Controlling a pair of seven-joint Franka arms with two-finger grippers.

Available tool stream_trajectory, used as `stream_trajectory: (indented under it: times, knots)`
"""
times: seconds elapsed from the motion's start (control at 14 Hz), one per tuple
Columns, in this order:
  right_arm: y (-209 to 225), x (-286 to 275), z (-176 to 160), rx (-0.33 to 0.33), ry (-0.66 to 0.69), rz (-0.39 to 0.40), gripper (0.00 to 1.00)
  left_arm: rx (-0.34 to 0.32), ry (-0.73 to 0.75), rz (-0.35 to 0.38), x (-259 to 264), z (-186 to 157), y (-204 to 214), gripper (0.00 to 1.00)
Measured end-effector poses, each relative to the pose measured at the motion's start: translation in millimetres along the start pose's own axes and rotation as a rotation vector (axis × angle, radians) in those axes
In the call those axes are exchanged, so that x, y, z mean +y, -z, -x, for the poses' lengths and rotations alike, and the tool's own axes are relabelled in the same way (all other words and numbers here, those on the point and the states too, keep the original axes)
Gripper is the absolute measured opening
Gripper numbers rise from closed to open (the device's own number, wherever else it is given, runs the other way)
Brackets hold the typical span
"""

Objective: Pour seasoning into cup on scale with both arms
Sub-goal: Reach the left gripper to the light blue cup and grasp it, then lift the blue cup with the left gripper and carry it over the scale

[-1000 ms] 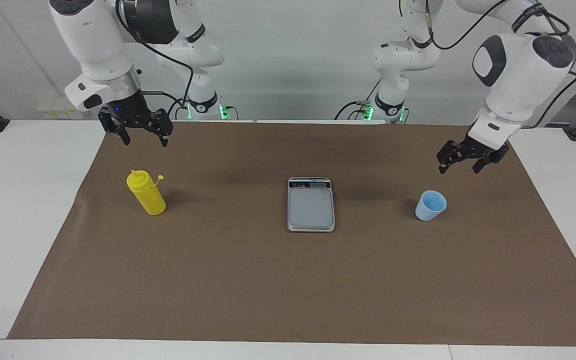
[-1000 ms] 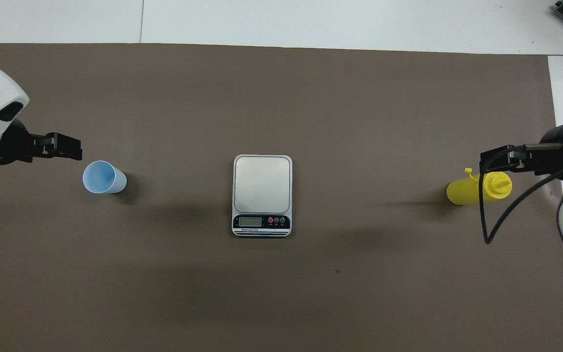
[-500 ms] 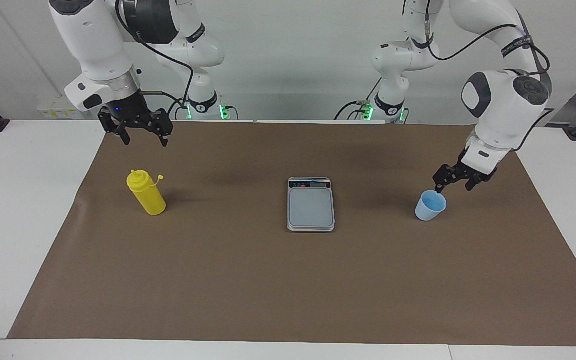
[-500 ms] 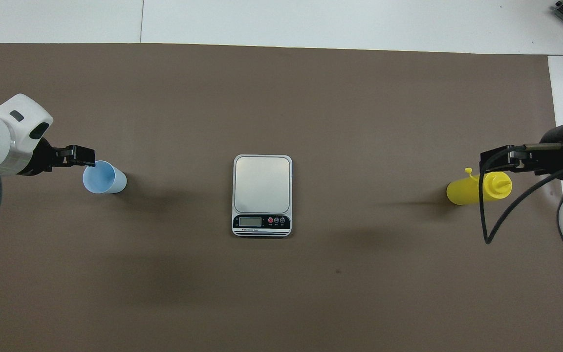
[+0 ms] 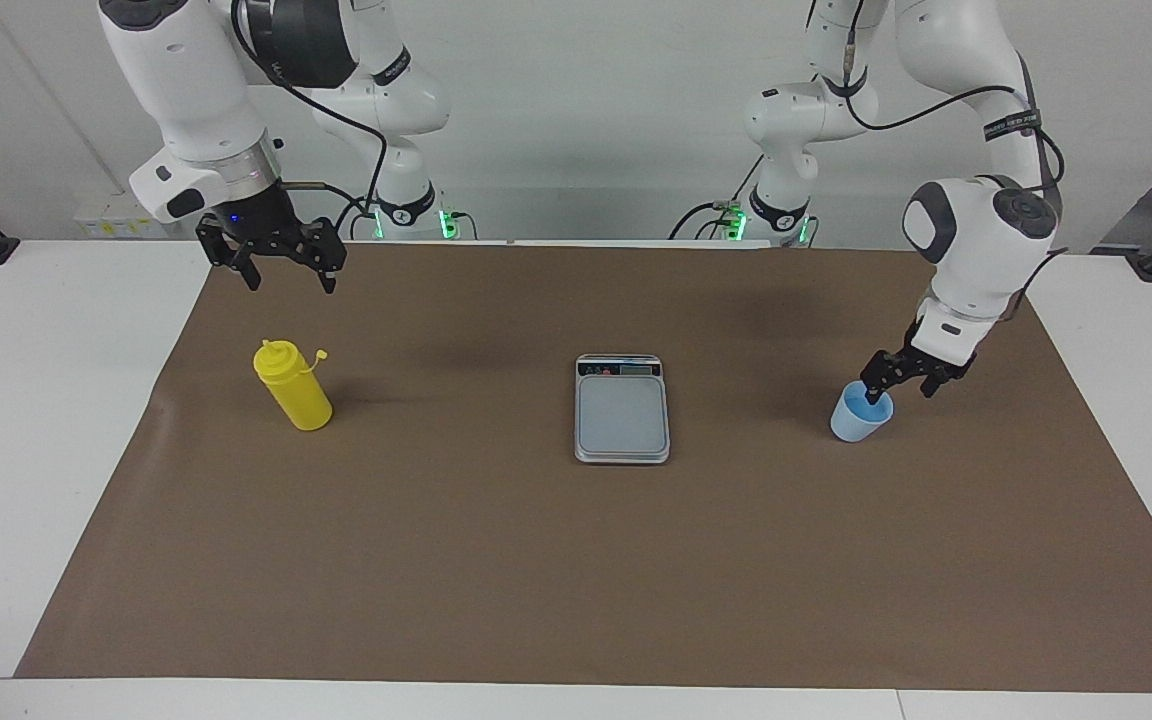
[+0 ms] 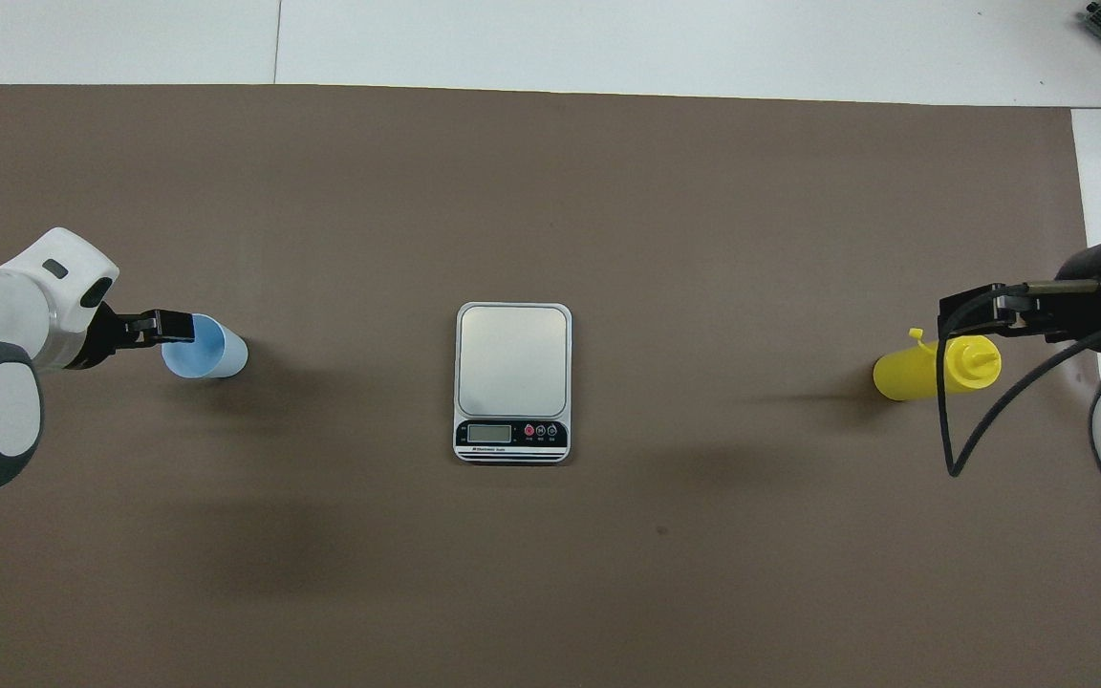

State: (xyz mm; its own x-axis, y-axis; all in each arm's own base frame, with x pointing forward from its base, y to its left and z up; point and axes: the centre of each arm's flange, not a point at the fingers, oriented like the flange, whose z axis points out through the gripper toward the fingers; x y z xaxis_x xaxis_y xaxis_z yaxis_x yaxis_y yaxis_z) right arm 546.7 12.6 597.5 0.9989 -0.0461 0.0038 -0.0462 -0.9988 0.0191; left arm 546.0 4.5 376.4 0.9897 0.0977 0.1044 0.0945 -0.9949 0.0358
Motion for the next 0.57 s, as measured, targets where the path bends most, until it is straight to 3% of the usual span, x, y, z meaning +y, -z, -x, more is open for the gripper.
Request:
stream_trajectory:
  times: [0.57]
  knots:
    - [0, 0, 0, 0.000, 0.000, 0.000, 1.00, -0.007, 0.009, 0.001, 0, 7, -29, 1.00]
